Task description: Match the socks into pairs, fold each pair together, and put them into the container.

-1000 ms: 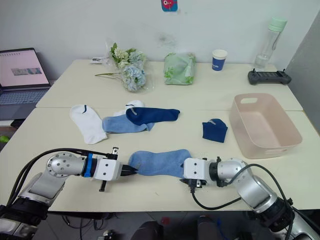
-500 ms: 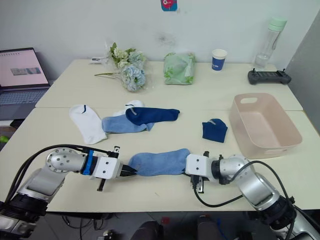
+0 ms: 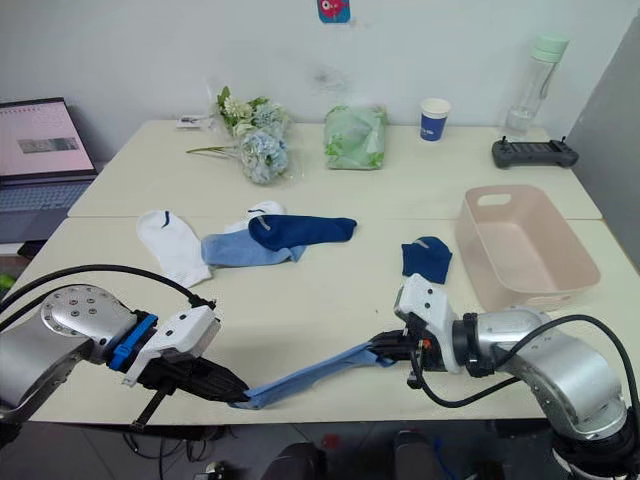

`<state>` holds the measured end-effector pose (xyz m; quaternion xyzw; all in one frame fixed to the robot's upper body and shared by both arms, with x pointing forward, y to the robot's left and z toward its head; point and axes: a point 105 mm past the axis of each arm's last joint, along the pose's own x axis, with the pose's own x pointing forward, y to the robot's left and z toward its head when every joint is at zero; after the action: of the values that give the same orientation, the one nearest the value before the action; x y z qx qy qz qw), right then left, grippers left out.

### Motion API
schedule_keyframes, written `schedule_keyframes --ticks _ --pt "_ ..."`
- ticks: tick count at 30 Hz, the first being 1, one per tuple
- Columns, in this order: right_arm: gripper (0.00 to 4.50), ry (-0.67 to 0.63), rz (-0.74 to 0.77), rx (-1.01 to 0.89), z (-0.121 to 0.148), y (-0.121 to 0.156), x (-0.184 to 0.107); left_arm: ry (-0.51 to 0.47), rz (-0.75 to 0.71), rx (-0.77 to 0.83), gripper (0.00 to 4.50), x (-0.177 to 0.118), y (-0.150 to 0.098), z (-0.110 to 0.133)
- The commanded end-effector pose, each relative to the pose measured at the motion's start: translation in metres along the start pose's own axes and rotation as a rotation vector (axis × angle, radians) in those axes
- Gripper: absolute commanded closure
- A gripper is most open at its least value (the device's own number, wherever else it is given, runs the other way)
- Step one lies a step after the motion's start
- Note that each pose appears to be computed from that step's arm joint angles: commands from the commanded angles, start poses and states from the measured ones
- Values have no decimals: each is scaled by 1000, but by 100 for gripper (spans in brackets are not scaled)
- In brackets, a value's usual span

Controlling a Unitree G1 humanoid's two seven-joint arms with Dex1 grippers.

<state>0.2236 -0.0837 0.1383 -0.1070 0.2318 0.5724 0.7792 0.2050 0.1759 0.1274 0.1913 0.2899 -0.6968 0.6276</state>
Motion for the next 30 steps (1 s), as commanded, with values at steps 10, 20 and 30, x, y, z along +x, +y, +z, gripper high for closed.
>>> schedule_keyframes --ticks 10,20,30 --pt "447 70 -197 -91 0 -63 21 121 183 74 450 6 102 -20" --pt "427 86 -260 -142 2 -86 26 77 312 136 450 10 147 6" --pt "93 -91 -461 -144 33 -89 -10 -122 507 40 163 -42 136 26"
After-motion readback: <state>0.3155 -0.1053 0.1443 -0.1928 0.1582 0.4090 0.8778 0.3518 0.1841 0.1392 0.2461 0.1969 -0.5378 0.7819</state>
